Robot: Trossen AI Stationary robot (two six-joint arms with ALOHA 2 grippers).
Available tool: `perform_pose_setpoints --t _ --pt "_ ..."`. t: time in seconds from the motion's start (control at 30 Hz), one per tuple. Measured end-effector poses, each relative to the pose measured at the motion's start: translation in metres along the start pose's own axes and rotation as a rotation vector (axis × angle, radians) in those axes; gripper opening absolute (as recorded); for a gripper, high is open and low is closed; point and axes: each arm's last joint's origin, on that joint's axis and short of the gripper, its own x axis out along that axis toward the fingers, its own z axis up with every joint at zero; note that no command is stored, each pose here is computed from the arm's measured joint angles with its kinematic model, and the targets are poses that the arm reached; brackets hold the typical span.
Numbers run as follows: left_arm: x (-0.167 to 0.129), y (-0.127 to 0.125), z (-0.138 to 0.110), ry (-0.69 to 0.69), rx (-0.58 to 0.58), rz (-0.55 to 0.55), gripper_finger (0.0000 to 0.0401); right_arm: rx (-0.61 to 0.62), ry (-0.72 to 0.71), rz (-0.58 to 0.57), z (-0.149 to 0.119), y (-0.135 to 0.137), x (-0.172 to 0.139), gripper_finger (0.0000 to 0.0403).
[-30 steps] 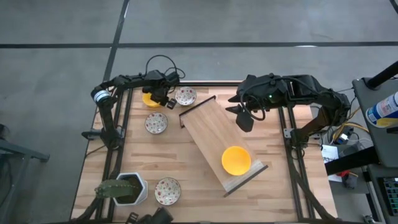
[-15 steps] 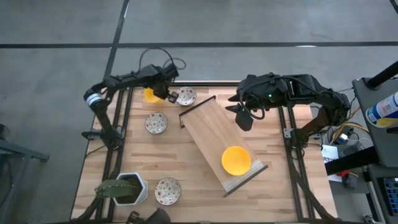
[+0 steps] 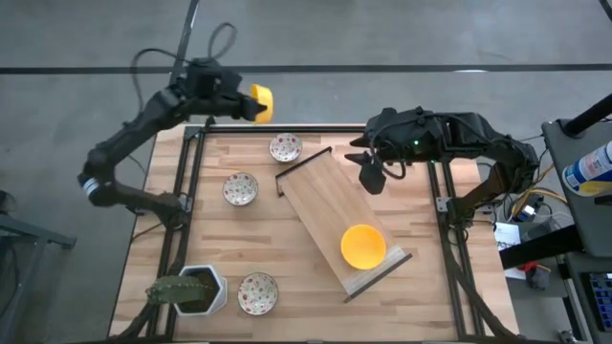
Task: Pick & Place Mini bowls
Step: Stack the yellow bowl on the yellow bowl on the shelf
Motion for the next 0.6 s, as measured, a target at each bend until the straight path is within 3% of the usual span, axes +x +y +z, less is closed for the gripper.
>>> perform_pose_setpoints --t 0.17,0.3,0.6 --pt "-0.037 -0.025 0.01 -0.151 0.016 -0.247 0.0 0.022 -0.111 0.096 0.014 -0.001 -0.001 0.0158" --pt "-0.058 -0.039 0.016 -0.256 0.048 -0.376 0.0 0.03 -0.216 0.162 0.026 -0.003 0.0 0.0146" --pt "-0.074 -0.071 0.021 -0.29 0.137 -0.732 0.0 0.041 -0.241 0.343 0.029 -0.005 0.014 0.0126"
